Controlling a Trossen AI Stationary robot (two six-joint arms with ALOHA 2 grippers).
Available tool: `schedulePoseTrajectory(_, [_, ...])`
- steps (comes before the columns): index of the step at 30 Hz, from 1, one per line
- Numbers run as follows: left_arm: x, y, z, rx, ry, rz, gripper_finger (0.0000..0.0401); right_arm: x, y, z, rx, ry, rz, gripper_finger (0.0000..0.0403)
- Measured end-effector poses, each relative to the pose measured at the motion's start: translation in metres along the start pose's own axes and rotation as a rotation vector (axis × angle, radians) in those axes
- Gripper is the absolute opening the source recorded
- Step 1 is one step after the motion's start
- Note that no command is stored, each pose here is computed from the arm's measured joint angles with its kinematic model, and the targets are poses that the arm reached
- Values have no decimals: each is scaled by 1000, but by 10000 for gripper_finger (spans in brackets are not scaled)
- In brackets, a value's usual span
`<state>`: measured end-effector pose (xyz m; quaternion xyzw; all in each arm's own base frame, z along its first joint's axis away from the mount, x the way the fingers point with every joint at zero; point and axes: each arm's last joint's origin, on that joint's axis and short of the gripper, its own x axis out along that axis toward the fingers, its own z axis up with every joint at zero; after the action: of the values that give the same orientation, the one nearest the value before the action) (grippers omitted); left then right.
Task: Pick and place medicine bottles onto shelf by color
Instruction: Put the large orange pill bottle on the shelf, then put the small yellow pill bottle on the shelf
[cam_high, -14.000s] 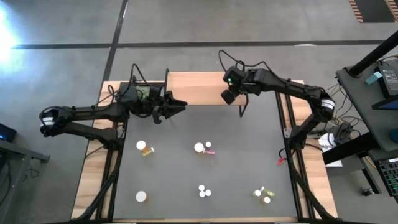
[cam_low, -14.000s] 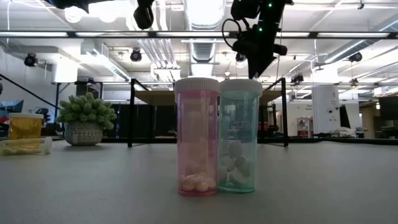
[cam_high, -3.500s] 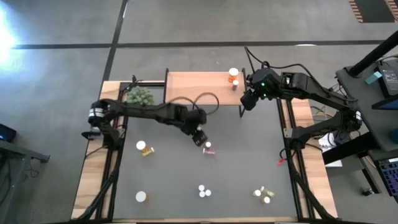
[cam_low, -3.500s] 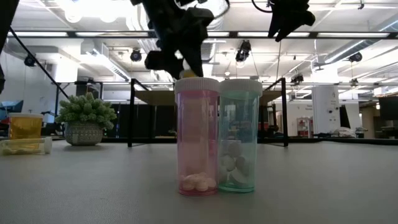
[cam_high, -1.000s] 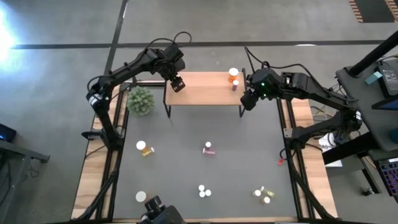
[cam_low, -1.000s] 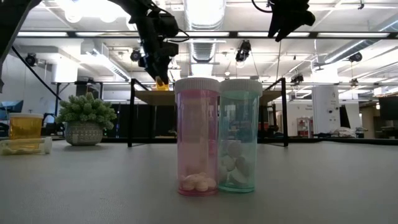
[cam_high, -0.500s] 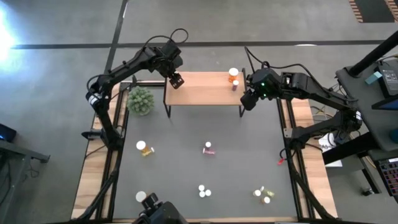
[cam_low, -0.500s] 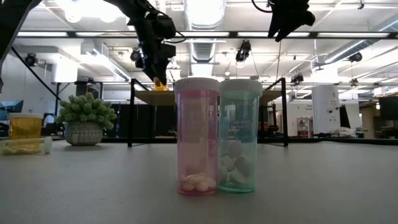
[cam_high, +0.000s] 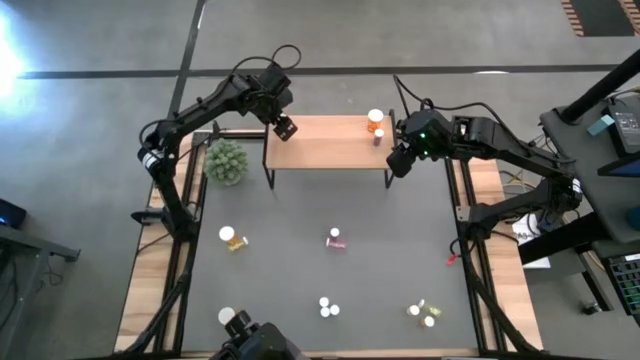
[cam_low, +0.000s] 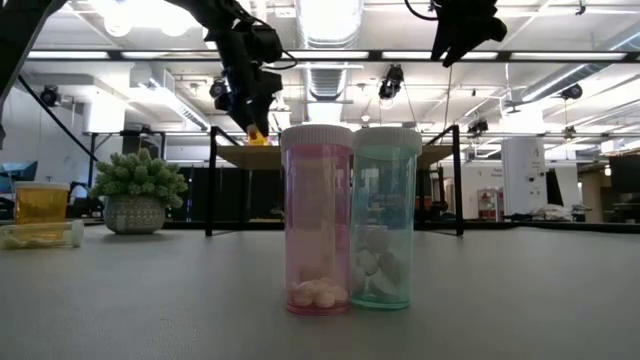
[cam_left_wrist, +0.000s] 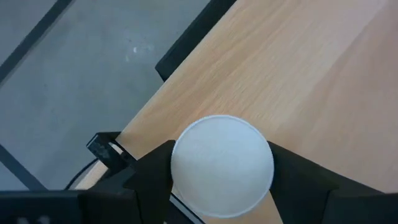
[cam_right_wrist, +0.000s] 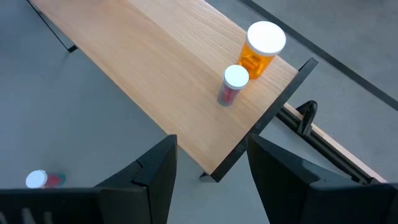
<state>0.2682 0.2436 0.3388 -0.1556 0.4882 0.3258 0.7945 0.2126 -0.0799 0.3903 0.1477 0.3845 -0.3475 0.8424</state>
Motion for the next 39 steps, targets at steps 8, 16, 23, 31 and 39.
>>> schedulePoseTrajectory(8, [-1, 1, 2, -28, -27, 1, 220, 0, 0, 0, 0, 0, 0, 185])
schedulePoseTrajectory(16, [-10, 2, 8, -32, -64, 23, 220, 0, 0, 0, 0, 0, 0, 185])
schedulePoseTrajectory(23, [-25, 3, 11, -34, -111, 24, 220, 0, 0, 0, 0, 0, 0, 185])
schedulePoseTrajectory(31, [-62, -12, 4, 4, -198, -9, 220, 0, 0, 0, 0, 0, 0, 185])
schedulePoseTrajectory(39, [-105, -57, -23, 133, -236, -23, 220, 0, 0, 0, 0, 0, 0, 185])
